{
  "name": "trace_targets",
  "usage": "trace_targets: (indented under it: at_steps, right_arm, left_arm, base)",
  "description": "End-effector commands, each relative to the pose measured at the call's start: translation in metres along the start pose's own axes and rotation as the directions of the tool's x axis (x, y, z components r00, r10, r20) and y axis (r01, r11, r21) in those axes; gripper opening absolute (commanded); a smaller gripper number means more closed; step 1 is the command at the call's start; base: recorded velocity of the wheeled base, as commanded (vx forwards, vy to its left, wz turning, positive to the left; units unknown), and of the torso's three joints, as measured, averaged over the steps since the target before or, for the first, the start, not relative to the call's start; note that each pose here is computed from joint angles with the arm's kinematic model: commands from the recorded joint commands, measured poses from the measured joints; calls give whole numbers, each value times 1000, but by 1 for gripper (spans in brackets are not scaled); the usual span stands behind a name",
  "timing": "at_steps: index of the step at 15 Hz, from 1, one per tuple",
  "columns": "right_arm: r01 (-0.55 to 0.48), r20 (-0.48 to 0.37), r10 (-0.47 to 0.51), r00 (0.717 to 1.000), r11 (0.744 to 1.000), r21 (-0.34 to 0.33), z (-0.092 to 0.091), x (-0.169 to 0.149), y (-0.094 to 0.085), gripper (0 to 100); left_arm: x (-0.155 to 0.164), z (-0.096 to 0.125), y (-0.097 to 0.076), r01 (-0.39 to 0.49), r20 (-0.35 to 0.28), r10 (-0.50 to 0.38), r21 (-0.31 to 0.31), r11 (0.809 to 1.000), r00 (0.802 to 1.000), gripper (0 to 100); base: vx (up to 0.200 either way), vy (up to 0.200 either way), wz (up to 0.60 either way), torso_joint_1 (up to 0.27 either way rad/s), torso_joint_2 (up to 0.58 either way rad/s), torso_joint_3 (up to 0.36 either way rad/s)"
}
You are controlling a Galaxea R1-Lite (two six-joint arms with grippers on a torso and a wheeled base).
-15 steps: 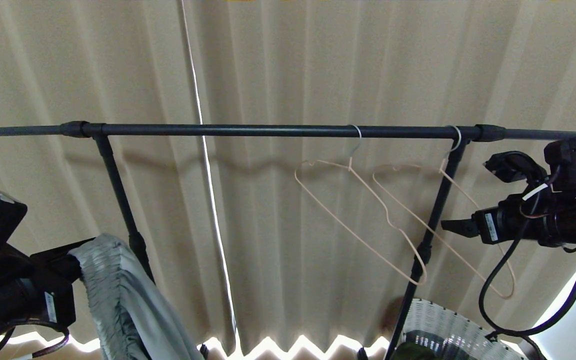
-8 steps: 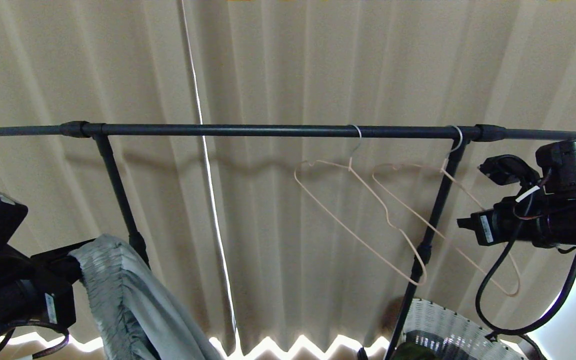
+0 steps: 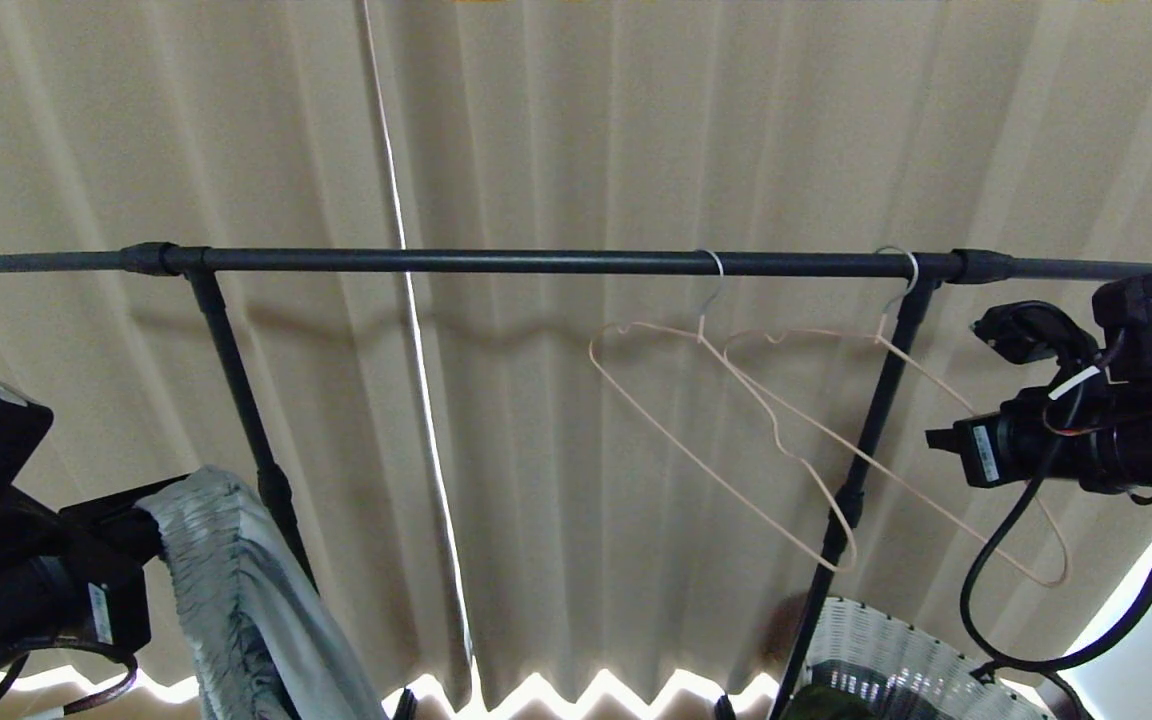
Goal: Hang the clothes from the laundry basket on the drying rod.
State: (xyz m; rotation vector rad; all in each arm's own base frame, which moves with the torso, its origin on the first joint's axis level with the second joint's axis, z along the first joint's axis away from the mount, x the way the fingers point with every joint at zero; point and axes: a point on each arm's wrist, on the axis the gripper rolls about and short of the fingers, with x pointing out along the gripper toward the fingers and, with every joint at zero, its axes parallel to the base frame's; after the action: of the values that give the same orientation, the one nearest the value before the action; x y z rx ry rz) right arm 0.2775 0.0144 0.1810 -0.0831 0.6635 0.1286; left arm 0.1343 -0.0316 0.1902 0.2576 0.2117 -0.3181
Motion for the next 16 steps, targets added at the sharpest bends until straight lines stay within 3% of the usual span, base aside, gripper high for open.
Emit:
trace_targets:
  at_steps: [1,3,6,11,16]
  right_arm:
    - [2,54,-2,999,1000,-1,5,-17,1,0]
    - [5,96,-5,995,1000,4,7,-31,1,0]
    - [5,117,-5,993,1000,2,-4,-51,3,0]
    - [9,107,-9,994,1000,0,-41,-80,8,0]
    - [18,110,-18,994,1000,0,-53,-89,9,0]
  left_arm:
    - [1,0,0,-1,-4,1,-1,1000,1000,0]
    - [1,-1,0,-4,-7,4,-1,1000,1000,0]
    - [1,-3,0,0,-15,0,0,1000,1000,0]
    - [1,-6,-1,-6,-4,6,7,1000,1000,0]
    - [2,-6,2,-28,-10,28,-9,1000,1000,0]
  base:
    - [0,0,0,0,0,0]
    - [0,0,0,0,0,0]
    - [0,0,0,0,0,0]
    - [0,0,0,0,0,0]
    - [-200,0,0,3,3,5]
